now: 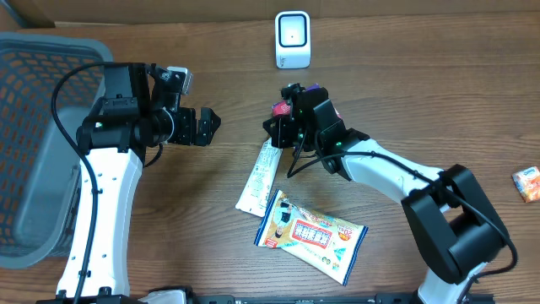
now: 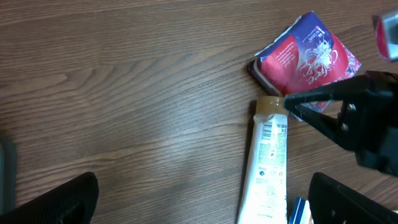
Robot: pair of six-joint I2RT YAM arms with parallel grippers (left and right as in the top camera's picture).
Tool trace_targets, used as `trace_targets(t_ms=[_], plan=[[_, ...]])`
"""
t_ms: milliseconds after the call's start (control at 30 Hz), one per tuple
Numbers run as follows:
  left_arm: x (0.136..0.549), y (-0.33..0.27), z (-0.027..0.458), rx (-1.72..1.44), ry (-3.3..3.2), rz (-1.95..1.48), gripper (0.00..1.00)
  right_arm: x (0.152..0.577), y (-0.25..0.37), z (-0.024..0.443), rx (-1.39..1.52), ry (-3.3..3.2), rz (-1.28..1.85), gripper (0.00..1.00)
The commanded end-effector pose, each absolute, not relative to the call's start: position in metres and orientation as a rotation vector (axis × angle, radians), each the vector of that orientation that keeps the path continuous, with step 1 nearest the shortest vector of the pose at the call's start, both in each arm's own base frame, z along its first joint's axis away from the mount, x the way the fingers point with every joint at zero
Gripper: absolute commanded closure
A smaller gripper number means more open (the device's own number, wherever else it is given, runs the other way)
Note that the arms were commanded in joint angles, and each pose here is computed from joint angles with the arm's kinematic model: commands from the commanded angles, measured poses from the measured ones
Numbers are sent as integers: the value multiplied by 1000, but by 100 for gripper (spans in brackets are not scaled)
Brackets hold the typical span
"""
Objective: Scan the item barcode
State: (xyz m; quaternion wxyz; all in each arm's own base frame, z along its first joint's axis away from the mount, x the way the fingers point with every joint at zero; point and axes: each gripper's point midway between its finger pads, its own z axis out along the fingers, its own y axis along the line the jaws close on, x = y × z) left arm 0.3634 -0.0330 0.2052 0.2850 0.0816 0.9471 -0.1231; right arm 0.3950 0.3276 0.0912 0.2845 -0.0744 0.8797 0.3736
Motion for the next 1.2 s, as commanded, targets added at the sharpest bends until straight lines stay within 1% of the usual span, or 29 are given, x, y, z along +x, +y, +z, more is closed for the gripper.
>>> trace_targets(t_ms=[0,233,367,567,733,967,1033,1100,1167], plan=[[363,-29,208,195,2531,-315,0,402,326,71,-119,2394,965,96],[362,-23,205,180,2546,-268,0,402,331,65,-75,2402,974,96],[361,-21,204,176,2553,-257,0,401,327,43,-33,2458,960,96],[361,-21,204,175,2553,-253,0,389,330,8,-44,2545,987,96],[360,-20,204,175,2556,-253,0,386,317,-11,-16,2604,885,96],[359,-17,202,166,2569,-226,0,365,298,-33,-24,2738,768,96],[358,-17,201,165,2573,-226,0,363,301,-31,-117,2725,772,96],[358,-17,201,165,2573,-226,0,365,309,-20,-205,2685,810,96],[358,-17,201,165,2573,-226,0,372,317,4,-235,2630,853,96]])
